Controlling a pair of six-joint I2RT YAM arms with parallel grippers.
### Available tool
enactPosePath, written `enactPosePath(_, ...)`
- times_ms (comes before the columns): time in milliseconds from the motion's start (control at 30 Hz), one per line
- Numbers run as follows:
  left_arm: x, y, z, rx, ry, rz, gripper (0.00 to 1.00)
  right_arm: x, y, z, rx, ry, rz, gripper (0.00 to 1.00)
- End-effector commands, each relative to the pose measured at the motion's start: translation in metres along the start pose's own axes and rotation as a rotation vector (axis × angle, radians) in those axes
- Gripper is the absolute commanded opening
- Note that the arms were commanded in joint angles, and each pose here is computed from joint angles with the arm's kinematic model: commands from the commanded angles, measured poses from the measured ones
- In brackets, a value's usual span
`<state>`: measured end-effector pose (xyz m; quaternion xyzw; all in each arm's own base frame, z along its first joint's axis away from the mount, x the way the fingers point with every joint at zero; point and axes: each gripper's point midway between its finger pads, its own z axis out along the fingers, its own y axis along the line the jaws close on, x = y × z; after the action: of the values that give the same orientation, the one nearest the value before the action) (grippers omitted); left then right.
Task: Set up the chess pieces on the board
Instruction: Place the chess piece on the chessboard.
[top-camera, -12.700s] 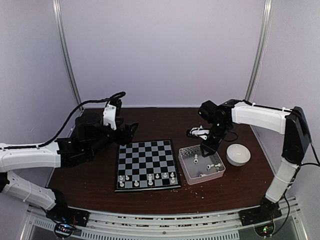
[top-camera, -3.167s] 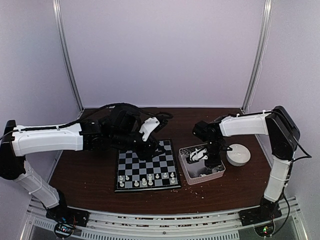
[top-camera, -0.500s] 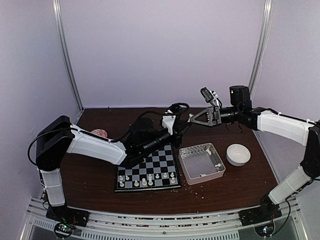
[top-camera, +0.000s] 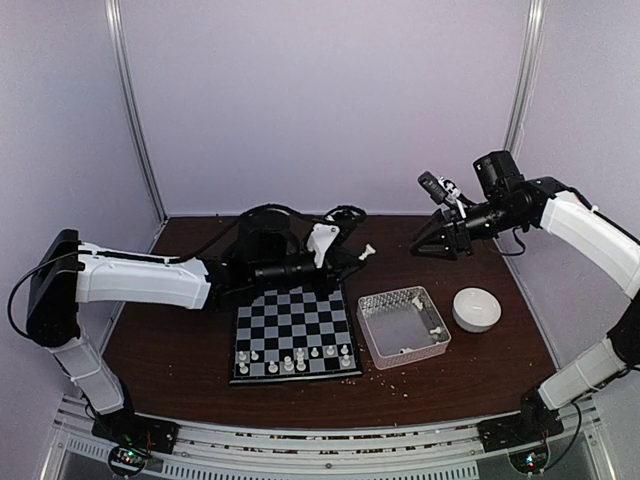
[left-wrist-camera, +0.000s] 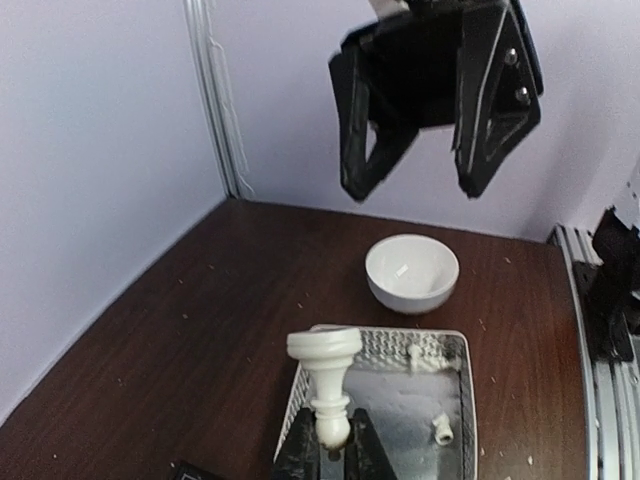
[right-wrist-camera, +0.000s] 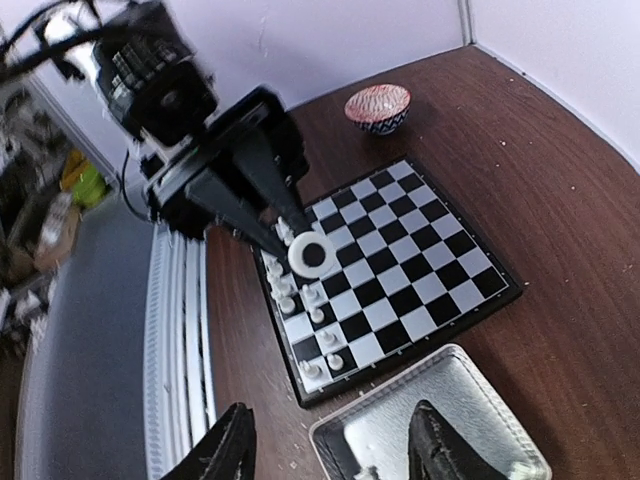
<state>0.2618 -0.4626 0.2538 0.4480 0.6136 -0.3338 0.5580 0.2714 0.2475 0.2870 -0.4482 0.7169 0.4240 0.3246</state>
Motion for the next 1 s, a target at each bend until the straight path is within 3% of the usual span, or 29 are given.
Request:
enactPosePath(0,0.04,-0.035,-0.027,0.257,0.242,-0.015,0.03,0.038,0.018,-0.004,-0.054,0.231,-0.244,0.5)
enactPosePath(133,0.062,-0.06,-0.049,0.425,0.359,-0.025,0.04,0.035,0.029,0.012,-0.092,0.259,-0.327,0.49)
enactPosePath(233,0.065,-0.068,-0.059,0.484,0.382,-0.056,0.05,0.043,0.046,0.034,-0.126,0.301,-0.397,0.48)
enactPosePath(567,0.042,-0.069,-0.06,0.484,0.272,-0.076,0.05,0.046,0.073,0.088,-0.173,0.241,-0.366,0.49)
enactPosePath(967,0.031,-0.066,-0.058,0.457,0.224,-0.086,0.05,0.036,0.075,0.106,-0.21,0.181,-0.244,0.46)
